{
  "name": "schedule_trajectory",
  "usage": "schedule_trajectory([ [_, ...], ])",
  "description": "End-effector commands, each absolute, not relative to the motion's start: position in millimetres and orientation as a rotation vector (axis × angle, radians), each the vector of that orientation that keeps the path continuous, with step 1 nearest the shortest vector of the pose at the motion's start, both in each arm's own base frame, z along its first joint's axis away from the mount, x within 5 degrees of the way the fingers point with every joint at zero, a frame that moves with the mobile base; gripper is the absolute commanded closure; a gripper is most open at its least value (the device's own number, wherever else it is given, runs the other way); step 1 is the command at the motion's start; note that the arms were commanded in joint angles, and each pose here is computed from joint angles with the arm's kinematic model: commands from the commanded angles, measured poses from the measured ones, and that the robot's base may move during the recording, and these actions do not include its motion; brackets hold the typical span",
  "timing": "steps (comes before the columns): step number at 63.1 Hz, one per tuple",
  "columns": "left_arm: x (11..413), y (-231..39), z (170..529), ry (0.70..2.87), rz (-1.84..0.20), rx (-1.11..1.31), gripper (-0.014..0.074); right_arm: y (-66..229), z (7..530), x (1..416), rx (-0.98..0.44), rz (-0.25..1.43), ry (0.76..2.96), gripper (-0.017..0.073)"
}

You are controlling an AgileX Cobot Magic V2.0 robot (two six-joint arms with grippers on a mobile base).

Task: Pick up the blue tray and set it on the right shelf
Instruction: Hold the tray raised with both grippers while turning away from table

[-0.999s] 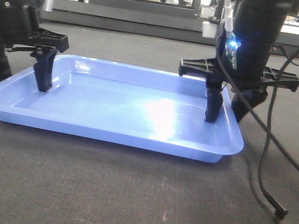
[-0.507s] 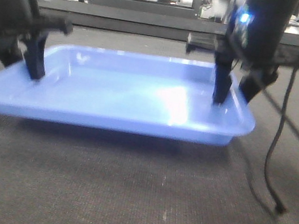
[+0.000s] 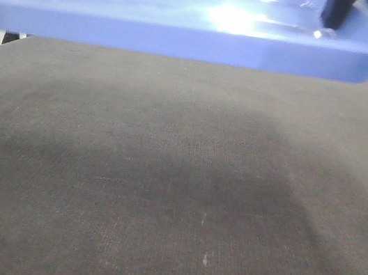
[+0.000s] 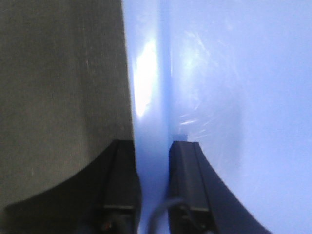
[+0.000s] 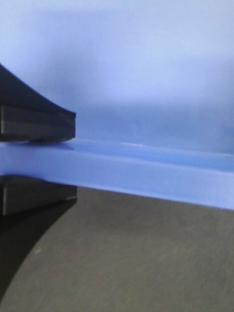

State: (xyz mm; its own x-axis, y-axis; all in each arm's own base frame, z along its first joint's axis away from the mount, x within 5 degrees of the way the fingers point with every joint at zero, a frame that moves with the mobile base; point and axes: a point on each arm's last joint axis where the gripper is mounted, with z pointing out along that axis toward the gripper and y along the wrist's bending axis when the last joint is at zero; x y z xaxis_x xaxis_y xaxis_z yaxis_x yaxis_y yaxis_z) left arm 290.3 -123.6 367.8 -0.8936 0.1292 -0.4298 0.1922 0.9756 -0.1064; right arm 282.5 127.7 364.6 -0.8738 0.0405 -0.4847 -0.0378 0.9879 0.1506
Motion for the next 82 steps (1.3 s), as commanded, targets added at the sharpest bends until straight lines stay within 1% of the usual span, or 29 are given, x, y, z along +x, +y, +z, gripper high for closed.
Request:
schedule_trajectory([
  [1,267,-124,396,2.605,-0.108,0.284,0.0636,118,394,261,-0.06,0.19,2.497,0.0503],
  [13,243,-138,402,2.65,-0.125,0.358,0.0636,118,398,231,-0.124,0.208,2.503,0.0503],
  [28,233,-148,402,2.66,-0.142,0.395,0.0636,113,413,212,-0.139,0.244,2.448,0.0503],
  [82,235,-151,399,2.672,-0.15,0.4,0.0643,111,413,211,-0.139,0.227,2.453,0.0503],
])
